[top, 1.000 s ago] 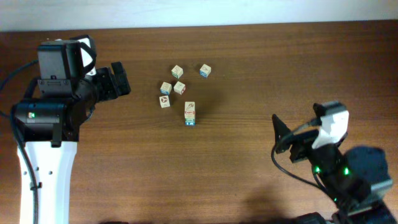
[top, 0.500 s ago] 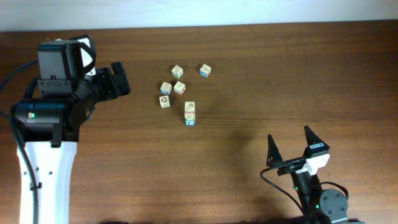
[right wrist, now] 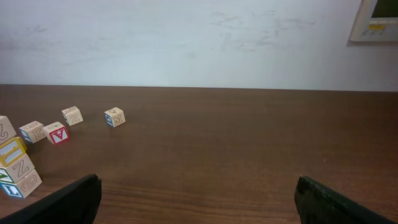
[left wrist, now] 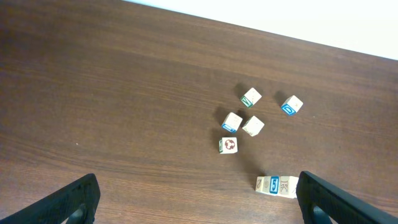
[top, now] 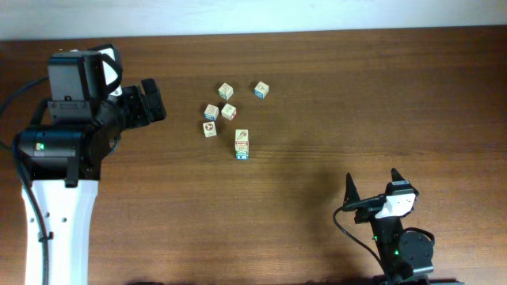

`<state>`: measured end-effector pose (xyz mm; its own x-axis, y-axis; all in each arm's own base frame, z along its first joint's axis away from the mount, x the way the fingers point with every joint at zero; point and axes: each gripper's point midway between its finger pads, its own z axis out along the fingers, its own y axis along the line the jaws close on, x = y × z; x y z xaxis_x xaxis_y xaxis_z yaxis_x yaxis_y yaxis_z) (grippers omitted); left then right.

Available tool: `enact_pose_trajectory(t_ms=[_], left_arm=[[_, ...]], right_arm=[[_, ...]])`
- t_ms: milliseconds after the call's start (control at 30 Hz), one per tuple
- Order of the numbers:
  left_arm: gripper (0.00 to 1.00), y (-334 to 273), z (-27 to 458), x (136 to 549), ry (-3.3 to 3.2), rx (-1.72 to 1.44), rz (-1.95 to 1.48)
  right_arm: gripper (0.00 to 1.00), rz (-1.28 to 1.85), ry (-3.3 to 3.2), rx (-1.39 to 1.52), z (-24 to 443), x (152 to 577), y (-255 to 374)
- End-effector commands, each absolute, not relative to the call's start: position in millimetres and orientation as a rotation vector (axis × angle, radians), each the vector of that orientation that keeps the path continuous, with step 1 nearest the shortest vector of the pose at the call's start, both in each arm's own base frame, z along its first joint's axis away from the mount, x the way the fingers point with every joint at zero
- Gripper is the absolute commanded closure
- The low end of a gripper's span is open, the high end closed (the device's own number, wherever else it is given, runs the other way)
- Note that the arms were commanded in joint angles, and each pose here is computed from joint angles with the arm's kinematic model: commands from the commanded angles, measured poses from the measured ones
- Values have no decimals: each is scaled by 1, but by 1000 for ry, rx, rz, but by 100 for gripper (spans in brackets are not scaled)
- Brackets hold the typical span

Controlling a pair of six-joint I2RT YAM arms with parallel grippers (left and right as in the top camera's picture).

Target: Rotate 4 blocks

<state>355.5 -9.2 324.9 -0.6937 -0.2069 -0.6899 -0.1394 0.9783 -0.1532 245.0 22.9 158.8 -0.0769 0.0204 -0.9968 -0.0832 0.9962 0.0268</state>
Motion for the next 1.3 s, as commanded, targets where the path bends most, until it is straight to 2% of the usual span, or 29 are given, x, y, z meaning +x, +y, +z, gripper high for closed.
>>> enact_pose_trajectory(t_ms=[0, 967, 1133, 1267], left_arm=[[1, -7, 330, 355, 2332, -246, -105], [1, -7, 329, 354, 2338, -246, -104], [1, 9, 339, 320, 2282, -277, -5], [1, 6, 341, 305, 2072, -107, 18]], right_arm=[[2, 73, 1649, -34, 156, 245, 19], [1, 73, 1649, -34, 156, 245, 19], [2, 73, 1649, -34, 156, 245, 19], [2, 73, 1649, -34, 156, 245, 19]])
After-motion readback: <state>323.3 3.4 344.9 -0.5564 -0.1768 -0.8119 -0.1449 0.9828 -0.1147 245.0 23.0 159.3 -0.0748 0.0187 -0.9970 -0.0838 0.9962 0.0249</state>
